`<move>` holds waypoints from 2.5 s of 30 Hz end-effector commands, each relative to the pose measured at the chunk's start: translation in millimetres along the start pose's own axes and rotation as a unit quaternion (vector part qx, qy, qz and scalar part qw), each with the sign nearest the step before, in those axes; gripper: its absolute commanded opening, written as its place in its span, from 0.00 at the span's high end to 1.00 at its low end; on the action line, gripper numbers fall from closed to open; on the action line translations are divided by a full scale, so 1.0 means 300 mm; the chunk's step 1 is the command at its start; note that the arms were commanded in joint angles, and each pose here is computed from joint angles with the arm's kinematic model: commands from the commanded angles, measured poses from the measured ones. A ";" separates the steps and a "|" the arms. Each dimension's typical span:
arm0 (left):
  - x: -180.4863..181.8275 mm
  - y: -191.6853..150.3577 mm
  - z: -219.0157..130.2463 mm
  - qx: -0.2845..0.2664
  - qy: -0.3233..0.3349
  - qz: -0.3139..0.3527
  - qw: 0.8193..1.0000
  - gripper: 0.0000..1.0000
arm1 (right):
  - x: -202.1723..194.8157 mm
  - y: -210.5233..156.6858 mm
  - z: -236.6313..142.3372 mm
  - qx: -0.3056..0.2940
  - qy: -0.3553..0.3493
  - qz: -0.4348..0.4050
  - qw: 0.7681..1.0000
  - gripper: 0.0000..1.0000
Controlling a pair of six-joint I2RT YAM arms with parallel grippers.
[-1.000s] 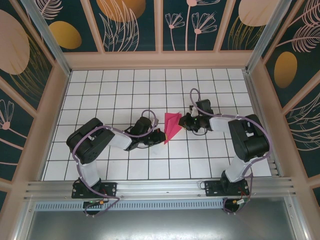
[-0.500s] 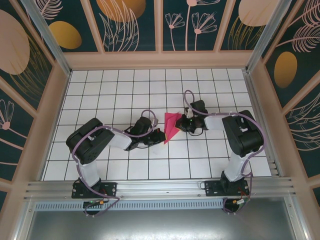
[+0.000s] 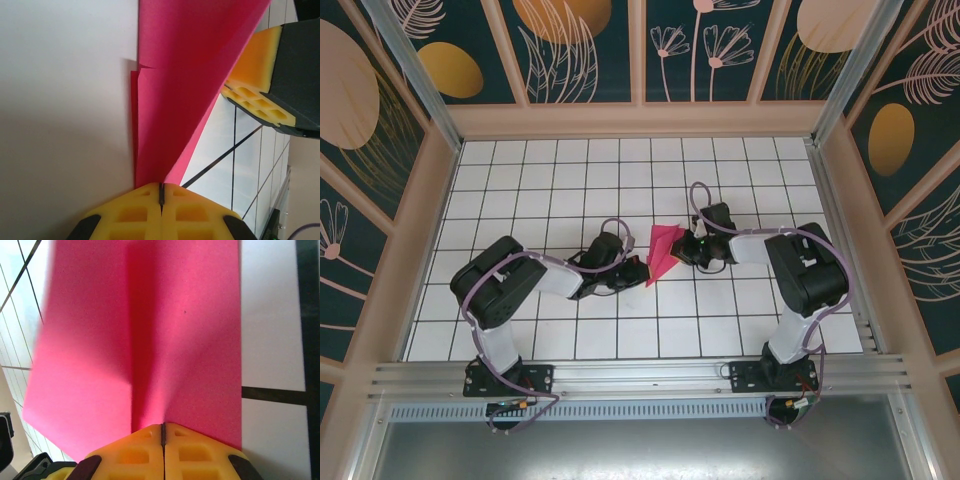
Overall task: Fold a paper plane with a square sheet of paper (pick it up from the middle)
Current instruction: Fourth fold the wing at the center of the table.
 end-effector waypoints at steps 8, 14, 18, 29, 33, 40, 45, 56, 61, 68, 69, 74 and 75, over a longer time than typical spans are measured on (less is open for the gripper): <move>0.056 -0.033 0.013 0.027 0.022 -0.057 0.998 1.00 | -0.041 -0.078 0.016 0.034 -0.028 0.022 0.999 0.93; 0.021 -0.025 -0.004 0.023 0.005 -0.076 0.997 1.00 | -0.037 -0.097 -0.001 0.029 -0.021 0.040 0.999 0.93; -0.001 -0.020 -0.002 0.022 -0.012 -0.083 0.996 1.00 | -0.040 -0.107 -0.011 0.025 -0.023 0.049 0.998 0.93; 0.002 -0.025 -0.004 0.031 0.003 -0.060 0.998 1.00 | -0.044 -0.066 -0.032 0.011 -0.039 0.019 0.999 0.93; 0.004 -0.038 -0.016 0.037 0.004 -0.054 0.998 1.00 | -0.025 -0.009 -0.079 -0.010 -0.035 -0.011 0.999 0.92; 0.001 -0.053 -0.006 0.057 -0.001 -0.051 0.997 1.00 | 0.046 0.013 -0.116 -0.019 0.030 -0.037 0.999 0.91; -0.001 -0.058 0.001 0.065 -0.006 -0.059 0.996 1.00 | 0.190 0.015 -0.152 -0.031 0.095 -0.085 0.991 0.92; 0.007 -0.053 -0.012 0.048 -0.008 -0.073 0.996 1.00 | 0.178 -0.013 -0.043 0.016 0.097 -0.072 0.993 0.93; 0.014 -0.055 -0.011 0.049 -0.005 -0.076 0.996 1.00 | 0.168 -0.007 -0.013 0.023 0.091 -0.070 0.993 0.93; 0.017 -0.055 -0.006 0.050 -0.003 -0.077 0.996 1.00 | 0.136 0.003 0.022 0.030 0.069 -0.065 0.995 0.93; 0.017 -0.056 -0.006 0.050 -0.004 -0.077 0.996 1.00 | 0.135 0.004 0.027 0.030 0.070 -0.065 0.995 0.93; 0.012 -0.054 -0.008 0.048 -0.008 -0.081 0.996 1.00 | 0.134 0.008 0.045 0.035 0.076 -0.066 0.994 0.93; 0.014 -0.055 -0.007 0.048 -0.009 -0.083 0.995 1.00 | 0.135 0.010 0.046 0.034 0.076 -0.066 0.994 0.93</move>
Point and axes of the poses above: each hand's point on the last joint's axis, 136 mm out from that joint toward the fingers, its own z axis out along the fingers, its own x axis along the line the jaws close on, y = z × x, the point moved 2 cm from there along -z, back along the fingers, and after that the axes turned 7 degrees about -z, right-handed, at the moved point
